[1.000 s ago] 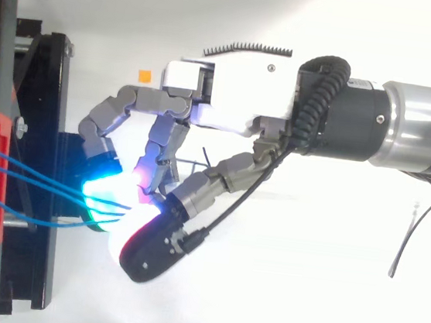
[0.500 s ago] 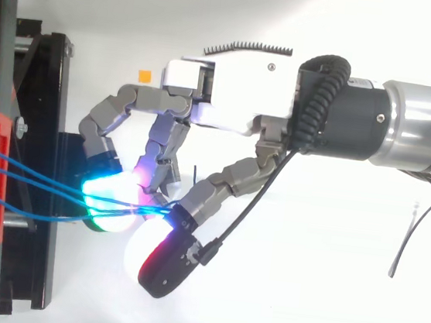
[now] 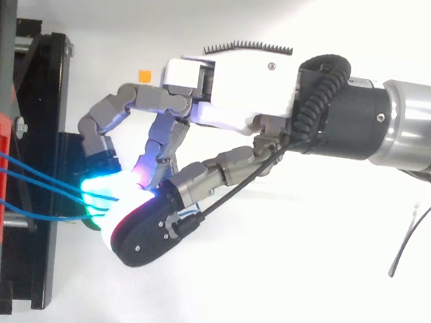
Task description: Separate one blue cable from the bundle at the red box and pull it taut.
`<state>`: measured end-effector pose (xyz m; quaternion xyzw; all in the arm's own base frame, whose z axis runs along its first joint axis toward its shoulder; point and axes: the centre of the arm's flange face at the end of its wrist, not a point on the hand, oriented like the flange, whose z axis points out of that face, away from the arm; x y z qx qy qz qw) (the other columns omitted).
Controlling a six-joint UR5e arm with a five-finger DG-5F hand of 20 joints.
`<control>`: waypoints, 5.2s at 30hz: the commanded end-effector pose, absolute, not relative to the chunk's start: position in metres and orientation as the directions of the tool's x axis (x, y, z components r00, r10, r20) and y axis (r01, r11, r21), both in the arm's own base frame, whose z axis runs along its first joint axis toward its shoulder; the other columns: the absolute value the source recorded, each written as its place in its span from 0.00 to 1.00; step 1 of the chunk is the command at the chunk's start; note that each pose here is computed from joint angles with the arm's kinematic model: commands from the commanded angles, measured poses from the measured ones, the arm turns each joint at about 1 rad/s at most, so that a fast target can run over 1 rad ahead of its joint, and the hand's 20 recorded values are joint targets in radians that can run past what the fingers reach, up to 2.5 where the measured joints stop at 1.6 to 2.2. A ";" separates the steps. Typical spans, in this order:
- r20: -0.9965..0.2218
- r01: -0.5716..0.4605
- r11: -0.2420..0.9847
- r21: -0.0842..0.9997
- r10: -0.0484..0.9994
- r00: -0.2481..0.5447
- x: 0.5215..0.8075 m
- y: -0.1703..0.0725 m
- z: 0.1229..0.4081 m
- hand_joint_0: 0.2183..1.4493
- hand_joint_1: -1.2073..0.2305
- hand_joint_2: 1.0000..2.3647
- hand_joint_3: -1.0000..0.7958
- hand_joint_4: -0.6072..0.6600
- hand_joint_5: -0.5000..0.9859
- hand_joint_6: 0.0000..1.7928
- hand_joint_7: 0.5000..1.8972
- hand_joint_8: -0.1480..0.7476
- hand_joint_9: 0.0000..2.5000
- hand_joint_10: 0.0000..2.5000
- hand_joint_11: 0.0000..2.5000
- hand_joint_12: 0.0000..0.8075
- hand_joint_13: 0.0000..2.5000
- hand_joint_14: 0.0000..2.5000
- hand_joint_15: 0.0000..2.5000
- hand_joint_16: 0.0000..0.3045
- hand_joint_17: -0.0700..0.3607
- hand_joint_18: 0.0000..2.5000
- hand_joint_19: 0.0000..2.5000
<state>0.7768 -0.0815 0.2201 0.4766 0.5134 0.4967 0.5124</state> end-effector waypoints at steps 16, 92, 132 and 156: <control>-0.053 -0.018 0.052 0.998 0.998 -0.022 0.777 -0.081 0.220 0.38 0.13 0.00 0.28 0.47 0.25 0.51 0.54 0.48 0.49 0.01 0.49 0.44 0.46 0.01 0.36 0.15 0.41 0.39 0.36; -0.050 -0.010 0.050 0.999 0.998 -0.024 0.777 -0.081 0.221 0.20 0.42 0.00 0.28 0.52 0.26 0.47 0.44 0.53 0.50 0.01 0.45 0.51 0.46 0.01 0.34 0.19 0.47 0.40 0.35; -0.051 0.000 0.051 0.999 0.998 -0.025 0.775 -0.081 0.221 0.30 0.22 0.00 0.28 0.40 0.26 0.49 0.54 0.45 0.49 0.01 0.46 0.44 0.44 0.01 0.35 0.15 0.40 0.37 0.36; -0.051 -0.002 0.051 0.999 0.998 -0.034 0.776 -0.081 0.222 0.33 0.31 0.00 0.28 0.39 0.28 0.45 0.51 0.46 0.51 0.01 0.44 0.45 0.46 0.01 0.35 0.15 0.41 0.37 0.38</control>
